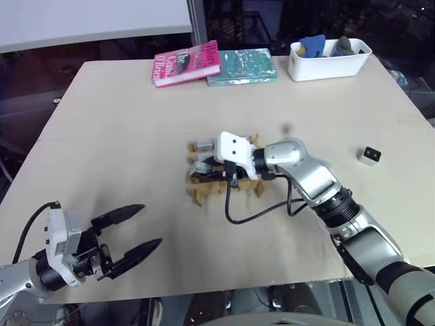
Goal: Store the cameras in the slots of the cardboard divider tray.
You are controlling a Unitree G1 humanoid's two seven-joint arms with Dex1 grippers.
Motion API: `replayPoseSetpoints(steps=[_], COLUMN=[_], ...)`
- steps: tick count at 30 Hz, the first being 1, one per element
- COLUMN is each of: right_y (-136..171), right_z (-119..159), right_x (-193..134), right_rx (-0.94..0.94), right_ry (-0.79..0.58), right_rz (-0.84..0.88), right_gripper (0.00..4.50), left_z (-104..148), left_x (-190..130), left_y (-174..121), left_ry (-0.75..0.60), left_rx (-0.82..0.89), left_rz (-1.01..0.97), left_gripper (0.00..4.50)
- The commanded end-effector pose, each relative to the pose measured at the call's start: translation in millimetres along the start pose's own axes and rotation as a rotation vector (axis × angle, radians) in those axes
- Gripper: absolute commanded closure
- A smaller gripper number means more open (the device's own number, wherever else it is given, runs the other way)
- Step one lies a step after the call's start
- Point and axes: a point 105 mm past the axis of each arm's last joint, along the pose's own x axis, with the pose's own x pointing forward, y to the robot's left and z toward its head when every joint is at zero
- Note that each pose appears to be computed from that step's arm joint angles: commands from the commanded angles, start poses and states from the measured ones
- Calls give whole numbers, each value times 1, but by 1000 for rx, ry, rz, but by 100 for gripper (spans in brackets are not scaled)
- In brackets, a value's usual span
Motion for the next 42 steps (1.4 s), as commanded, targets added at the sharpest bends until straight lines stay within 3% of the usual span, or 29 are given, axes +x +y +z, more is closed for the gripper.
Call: replayPoseSetpoints(steps=[1,28,29,34,35,39,42], right_y=[-8,-5,-7,-16,-18,-6,-7], right_z=[15,-5,-6,2,3,42,48], right_x=[-2,5,5,-1,-2,-43,-87], right_rx=[-67,-135,-129,-114,-116,-46,37], right_ry=[-26,123,126,93,90,-102,-150], right_rz=[-27,50,38,-14,-27,17,-84], right_gripper=[375,375,270,41,12,5,5], left_z=[6,11,11,11,11,13,19], left_x=[1,19,19,19,19,25,34], left_y=[2,3,3,3,3,-3,-9], left_ry=[-19,-46,-46,-47,-47,-55,-79], left_rx=[33,40,41,43,43,54,63], left_rz=[25,6,5,-1,-2,-44,-91], left_gripper=[0,0,0,0,0,0,0])
